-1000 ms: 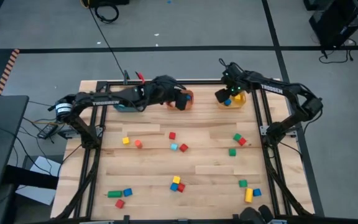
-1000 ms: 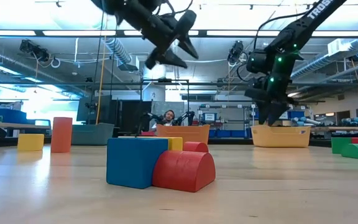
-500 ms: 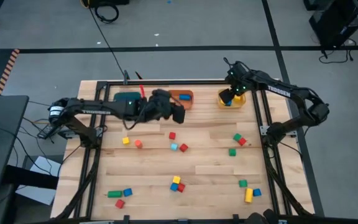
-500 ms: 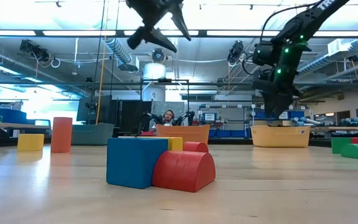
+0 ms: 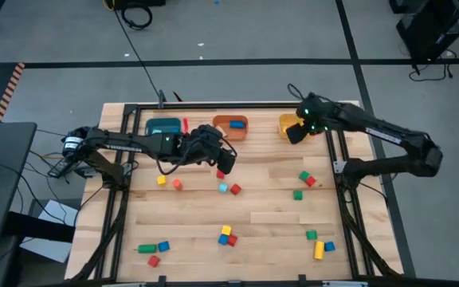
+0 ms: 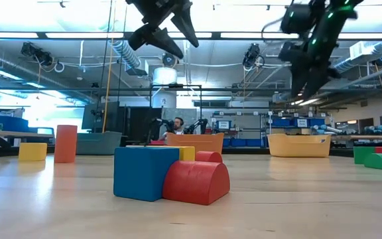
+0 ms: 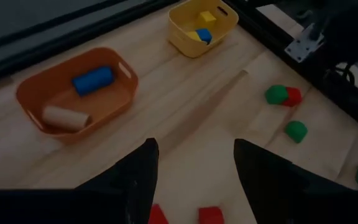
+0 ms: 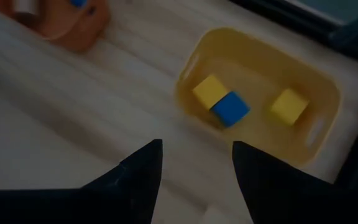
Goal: Sort blocks by size
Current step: Put the blue cube block into the yellow bin
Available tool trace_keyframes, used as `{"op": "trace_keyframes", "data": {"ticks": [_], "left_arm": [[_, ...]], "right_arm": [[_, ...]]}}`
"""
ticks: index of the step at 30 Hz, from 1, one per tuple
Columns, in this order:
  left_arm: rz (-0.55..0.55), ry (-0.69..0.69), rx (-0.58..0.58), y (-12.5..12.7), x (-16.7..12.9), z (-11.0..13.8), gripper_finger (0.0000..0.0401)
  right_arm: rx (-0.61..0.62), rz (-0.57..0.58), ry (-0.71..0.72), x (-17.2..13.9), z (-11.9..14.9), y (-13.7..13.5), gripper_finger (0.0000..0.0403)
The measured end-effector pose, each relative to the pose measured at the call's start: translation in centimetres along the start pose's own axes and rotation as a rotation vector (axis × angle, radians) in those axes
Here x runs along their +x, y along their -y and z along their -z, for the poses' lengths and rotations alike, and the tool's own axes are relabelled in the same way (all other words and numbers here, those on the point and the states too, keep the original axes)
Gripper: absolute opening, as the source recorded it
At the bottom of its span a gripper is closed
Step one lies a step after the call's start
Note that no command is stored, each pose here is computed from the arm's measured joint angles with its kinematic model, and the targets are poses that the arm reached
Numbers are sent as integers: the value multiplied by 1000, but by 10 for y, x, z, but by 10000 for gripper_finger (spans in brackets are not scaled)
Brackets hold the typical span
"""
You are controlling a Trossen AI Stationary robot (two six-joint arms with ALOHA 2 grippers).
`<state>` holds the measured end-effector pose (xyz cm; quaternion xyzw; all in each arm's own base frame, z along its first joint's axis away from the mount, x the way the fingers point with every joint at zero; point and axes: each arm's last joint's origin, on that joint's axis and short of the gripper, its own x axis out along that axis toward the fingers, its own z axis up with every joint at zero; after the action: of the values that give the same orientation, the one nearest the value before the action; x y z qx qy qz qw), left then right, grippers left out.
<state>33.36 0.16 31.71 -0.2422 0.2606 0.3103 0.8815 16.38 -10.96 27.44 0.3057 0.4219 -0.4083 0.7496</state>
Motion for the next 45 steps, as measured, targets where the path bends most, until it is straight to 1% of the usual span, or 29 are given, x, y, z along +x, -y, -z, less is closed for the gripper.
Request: {"op": "trace_keyframes", "data": {"ticks": [4, 8, 11, 14, 18, 24, 31, 34, 37, 40, 43, 45], "left_arm": [[12, -7, 57, 1, -1, 1, 218], [60, -33, 131, 9, -5, 8, 218], [81, -39, 158, 15, -10, 14, 218], [86, -34, 170, 21, -14, 19, 218], [93, -41, 144, 27, -19, 27, 218], [55, -59, 103, 46, -23, 53, 218], [-63, -96, -30, 73, -26, 81, 218], [-99, -121, -60, 88, -24, 89, 218], [-145, -156, -74, 105, -19, 98, 218], [-194, -195, -117, 120, -15, 106, 218], [-235, -273, -168, 130, -10, 117, 218], [-235, -339, -175, 135, -8, 125, 218]], "right_arm": [[81, -30, 28, -22, 23, -16, 201], [147, -8, 19, -34, 49, -29, 193], [162, -8, 14, -40, 68, -41, 188], [165, -50, 22, -48, 85, -53, 183], [150, -116, 10, -58, 108, -64, 173], [114, -160, 47, -71, 135, -67, 158], [2, -194, 21, -80, 153, -66, 157], [-44, -208, -6, -83, 160, -66, 157], [-105, -208, -29, -81, 171, -68, 157], [-149, -191, -45, -76, 184, -68, 157], [-184, -164, -75, -71, 197, -67, 157], [-208, -154, -95, -69, 204, -67, 156]]}}
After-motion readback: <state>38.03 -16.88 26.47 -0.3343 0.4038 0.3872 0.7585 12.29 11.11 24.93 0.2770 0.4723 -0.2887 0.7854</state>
